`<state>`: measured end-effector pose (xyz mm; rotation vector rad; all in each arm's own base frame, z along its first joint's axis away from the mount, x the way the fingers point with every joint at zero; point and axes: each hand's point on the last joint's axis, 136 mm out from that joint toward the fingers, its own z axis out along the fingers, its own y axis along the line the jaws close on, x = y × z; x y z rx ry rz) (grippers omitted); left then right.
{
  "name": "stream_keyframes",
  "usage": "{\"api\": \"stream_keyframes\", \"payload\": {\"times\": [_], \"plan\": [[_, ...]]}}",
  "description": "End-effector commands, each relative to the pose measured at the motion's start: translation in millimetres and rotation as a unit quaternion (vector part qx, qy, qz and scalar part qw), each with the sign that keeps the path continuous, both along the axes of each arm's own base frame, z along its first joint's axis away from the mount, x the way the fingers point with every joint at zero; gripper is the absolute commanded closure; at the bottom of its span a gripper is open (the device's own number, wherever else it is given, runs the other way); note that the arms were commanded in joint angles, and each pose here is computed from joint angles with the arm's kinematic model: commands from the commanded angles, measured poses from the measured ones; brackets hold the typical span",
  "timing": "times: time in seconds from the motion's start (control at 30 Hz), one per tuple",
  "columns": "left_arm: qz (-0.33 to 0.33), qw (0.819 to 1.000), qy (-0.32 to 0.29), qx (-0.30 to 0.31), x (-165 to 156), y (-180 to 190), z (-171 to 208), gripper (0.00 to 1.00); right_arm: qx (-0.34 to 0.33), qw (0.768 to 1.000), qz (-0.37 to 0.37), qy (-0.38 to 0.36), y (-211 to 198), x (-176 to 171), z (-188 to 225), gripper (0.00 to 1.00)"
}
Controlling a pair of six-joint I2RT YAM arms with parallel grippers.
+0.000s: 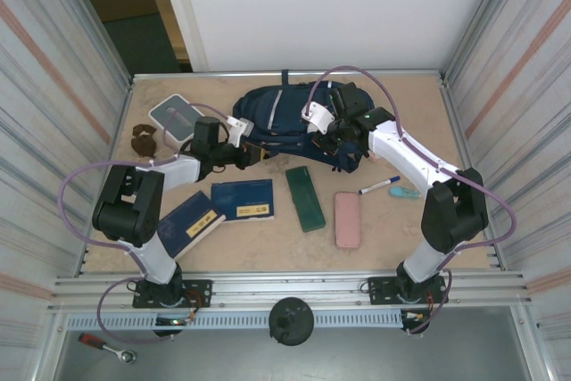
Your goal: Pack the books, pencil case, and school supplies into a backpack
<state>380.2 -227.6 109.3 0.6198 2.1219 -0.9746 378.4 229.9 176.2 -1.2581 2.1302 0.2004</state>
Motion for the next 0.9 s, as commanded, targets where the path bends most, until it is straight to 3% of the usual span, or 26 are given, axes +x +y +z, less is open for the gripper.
{"api": "stream_keyframes", "payload": {"times": [0.0, 0.13, 0.53, 0.87], "plan": [[0.001, 1.0, -0.021, 0.005, 2, 4, 12, 0.91, 0.001, 1.0, -0.003, -0.015, -2, 5, 10, 1.0], [0.021, 0.999, -0.033, 0.022, 2, 12, 14, 1.0, -0.008, 1.0, -0.005, -0.019, -6, 6, 8, 1.0], [0.153, 0.98, -0.038, 0.123, 17, 60, 11, 1.0, -0.07, 0.996, -0.024, -0.041, -35, 15, -3, 1.0], [0.078, 0.992, -0.028, 0.092, 2, 28, 8, 1.0, -0.08, 0.996, -0.025, -0.033, -32, 21, -15, 0.96]]}}
